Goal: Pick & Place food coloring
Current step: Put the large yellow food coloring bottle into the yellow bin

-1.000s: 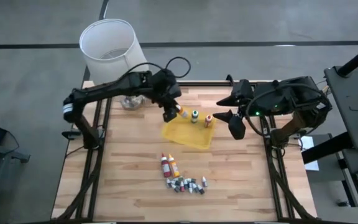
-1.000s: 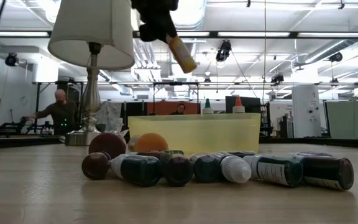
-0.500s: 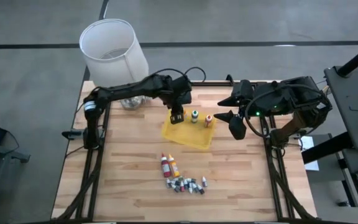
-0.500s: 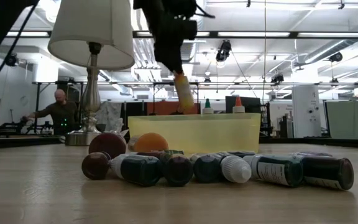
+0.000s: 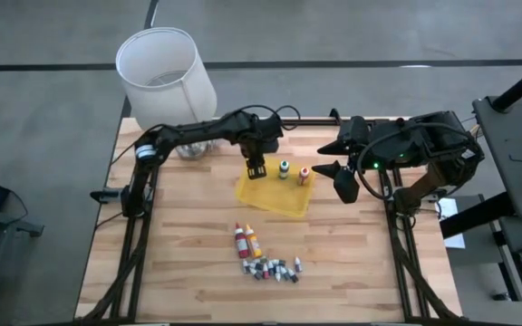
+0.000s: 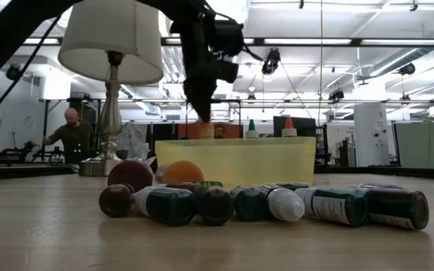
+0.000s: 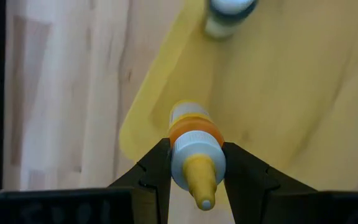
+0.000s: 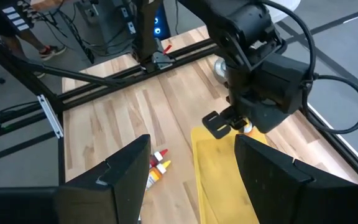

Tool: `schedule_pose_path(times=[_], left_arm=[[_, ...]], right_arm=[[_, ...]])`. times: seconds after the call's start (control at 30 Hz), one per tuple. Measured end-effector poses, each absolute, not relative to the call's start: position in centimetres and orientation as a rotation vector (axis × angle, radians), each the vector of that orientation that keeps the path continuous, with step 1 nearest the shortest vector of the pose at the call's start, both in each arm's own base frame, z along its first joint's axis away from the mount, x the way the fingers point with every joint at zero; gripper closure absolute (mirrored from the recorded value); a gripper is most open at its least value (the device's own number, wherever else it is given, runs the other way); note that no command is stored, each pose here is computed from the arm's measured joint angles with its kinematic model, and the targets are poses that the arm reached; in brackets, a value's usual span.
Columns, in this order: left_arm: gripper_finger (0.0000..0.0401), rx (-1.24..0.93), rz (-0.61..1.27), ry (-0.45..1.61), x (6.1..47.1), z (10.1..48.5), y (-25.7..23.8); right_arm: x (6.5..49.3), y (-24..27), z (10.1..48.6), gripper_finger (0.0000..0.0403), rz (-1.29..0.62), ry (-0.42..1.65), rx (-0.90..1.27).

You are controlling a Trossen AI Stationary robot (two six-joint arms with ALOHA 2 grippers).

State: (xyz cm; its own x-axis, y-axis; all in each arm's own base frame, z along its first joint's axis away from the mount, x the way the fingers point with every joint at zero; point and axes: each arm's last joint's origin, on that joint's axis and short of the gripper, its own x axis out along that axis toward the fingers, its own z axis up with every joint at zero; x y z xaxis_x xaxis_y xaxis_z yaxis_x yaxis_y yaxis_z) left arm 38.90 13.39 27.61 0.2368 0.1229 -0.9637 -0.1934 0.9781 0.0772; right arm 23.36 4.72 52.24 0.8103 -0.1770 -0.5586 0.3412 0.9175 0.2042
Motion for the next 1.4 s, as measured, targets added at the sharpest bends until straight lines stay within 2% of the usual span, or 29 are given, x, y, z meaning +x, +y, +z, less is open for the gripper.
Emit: schedule_pose_path(times=[0.37, 1.4], left_arm=[[0.0307, -0.073, 0.273, 1.338, 38.5, 27.0, 15.1], [0.0307, -0.105, 0.286, 1.349, 38.5, 24.6, 15.3]], right_arm=[[23.4, 4.7, 52.2, 0.0179, -0.283, 0.562, 0.306], [23.4, 4.7, 52.2, 0.0179, -0.281, 0.563, 0.307]])
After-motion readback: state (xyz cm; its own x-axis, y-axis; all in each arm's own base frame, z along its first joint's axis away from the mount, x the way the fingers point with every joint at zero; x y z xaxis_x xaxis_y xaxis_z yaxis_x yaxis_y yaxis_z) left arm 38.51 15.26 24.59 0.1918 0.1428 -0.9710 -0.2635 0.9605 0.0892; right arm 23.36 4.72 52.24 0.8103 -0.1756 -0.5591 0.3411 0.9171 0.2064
